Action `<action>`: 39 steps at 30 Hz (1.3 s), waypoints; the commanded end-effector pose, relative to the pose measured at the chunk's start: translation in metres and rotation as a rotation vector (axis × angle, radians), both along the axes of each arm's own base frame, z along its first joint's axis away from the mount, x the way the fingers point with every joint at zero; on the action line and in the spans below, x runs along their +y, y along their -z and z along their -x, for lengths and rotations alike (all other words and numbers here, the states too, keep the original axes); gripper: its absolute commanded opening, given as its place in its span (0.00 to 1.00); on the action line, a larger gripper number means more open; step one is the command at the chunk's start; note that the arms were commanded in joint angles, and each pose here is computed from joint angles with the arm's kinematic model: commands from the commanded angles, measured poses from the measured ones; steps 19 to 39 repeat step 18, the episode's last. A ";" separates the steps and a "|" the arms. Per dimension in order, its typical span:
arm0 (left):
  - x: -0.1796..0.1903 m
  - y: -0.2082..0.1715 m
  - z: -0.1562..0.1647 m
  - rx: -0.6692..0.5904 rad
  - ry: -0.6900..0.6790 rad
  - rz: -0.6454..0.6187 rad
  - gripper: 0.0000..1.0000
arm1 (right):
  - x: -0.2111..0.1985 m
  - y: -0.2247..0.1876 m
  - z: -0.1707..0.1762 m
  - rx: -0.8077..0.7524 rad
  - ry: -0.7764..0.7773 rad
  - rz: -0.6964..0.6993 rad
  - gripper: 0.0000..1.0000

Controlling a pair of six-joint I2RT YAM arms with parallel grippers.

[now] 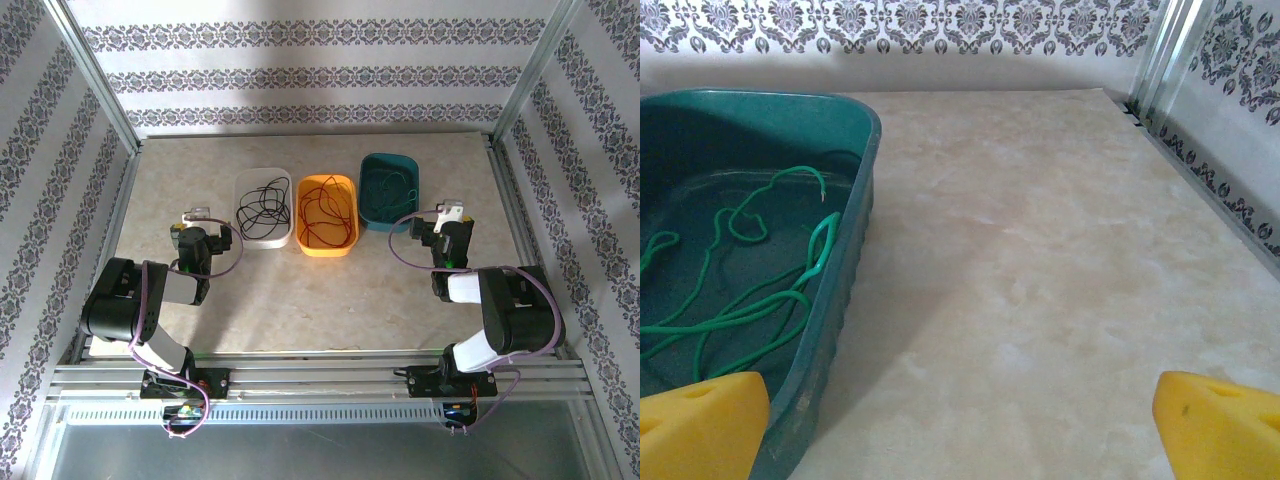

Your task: Untangle the cables

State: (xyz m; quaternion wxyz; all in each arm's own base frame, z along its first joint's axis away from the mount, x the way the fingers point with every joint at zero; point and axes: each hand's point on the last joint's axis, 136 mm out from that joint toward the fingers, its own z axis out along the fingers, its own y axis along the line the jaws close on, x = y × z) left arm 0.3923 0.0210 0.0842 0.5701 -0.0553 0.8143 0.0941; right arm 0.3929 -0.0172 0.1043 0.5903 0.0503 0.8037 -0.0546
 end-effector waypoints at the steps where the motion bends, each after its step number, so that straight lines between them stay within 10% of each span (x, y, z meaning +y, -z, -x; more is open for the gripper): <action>1: 0.003 -0.008 -0.002 -0.043 0.000 0.001 0.99 | 0.004 -0.004 -0.002 -0.024 -0.011 -0.023 0.98; 39: 0.003 -0.008 -0.002 -0.043 0.001 0.001 0.99 | 0.007 -0.004 -0.004 -0.019 -0.047 -0.036 0.98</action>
